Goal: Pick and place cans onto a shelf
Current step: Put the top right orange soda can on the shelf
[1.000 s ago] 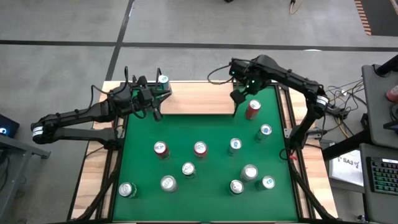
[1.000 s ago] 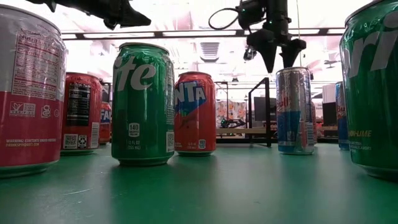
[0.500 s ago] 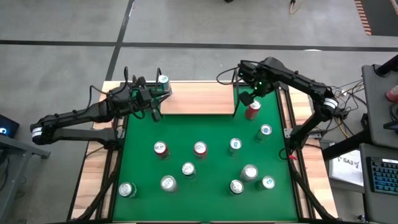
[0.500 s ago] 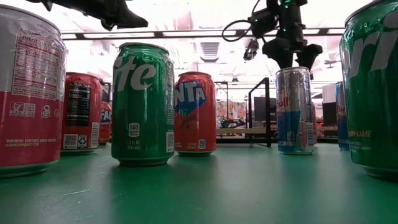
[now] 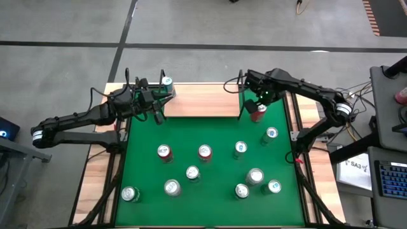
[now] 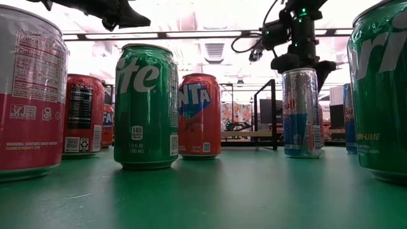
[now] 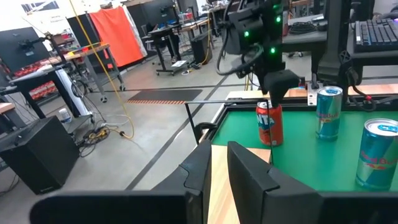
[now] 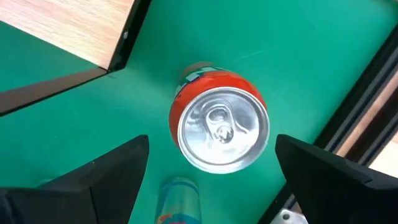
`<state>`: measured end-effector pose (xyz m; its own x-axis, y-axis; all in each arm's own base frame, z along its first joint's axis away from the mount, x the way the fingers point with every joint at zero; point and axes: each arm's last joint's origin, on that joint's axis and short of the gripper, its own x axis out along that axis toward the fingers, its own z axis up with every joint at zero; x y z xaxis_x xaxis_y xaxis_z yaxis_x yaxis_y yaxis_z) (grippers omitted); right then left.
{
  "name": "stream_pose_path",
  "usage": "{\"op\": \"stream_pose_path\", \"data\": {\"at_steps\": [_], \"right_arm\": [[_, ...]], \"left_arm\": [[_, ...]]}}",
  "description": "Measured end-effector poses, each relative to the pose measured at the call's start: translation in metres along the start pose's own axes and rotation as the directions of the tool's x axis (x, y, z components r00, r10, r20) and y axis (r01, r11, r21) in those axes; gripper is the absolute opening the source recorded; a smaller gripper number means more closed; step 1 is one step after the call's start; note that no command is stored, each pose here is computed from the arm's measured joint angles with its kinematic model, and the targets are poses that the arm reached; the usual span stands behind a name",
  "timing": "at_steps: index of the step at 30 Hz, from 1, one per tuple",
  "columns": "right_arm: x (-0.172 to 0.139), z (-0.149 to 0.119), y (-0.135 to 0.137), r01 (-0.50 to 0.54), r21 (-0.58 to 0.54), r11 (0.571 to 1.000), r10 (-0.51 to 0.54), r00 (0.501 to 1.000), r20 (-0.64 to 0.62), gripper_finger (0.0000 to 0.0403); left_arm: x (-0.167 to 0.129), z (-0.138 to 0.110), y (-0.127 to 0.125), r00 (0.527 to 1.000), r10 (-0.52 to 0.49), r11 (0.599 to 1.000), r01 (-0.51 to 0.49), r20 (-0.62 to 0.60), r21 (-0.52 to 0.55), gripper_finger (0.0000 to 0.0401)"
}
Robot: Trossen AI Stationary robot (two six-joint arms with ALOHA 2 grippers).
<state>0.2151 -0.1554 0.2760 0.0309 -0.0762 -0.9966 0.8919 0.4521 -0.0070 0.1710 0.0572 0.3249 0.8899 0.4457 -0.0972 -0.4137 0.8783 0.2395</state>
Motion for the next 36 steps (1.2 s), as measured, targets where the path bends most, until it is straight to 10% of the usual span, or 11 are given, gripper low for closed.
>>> {"op": "stream_pose_path", "data": {"at_steps": [23, 36], "right_arm": [[0.053, -0.006, -0.001, 0.004, 0.030, 1.000, -0.005, 0.999, 0.045, 0.0325], [-0.001, -0.005, -0.003, 0.040, 0.064, 0.997, -0.053, 0.973, 0.223, 0.0293]], "left_arm": [[0.002, -0.001, -0.001, 1.000, -0.003, 1.000, 0.003, -0.010, -0.025, 0.0036], [0.011, -0.009, -0.004, 0.998, -0.016, 1.000, 0.015, -0.067, -0.023, 0.0036]]}}
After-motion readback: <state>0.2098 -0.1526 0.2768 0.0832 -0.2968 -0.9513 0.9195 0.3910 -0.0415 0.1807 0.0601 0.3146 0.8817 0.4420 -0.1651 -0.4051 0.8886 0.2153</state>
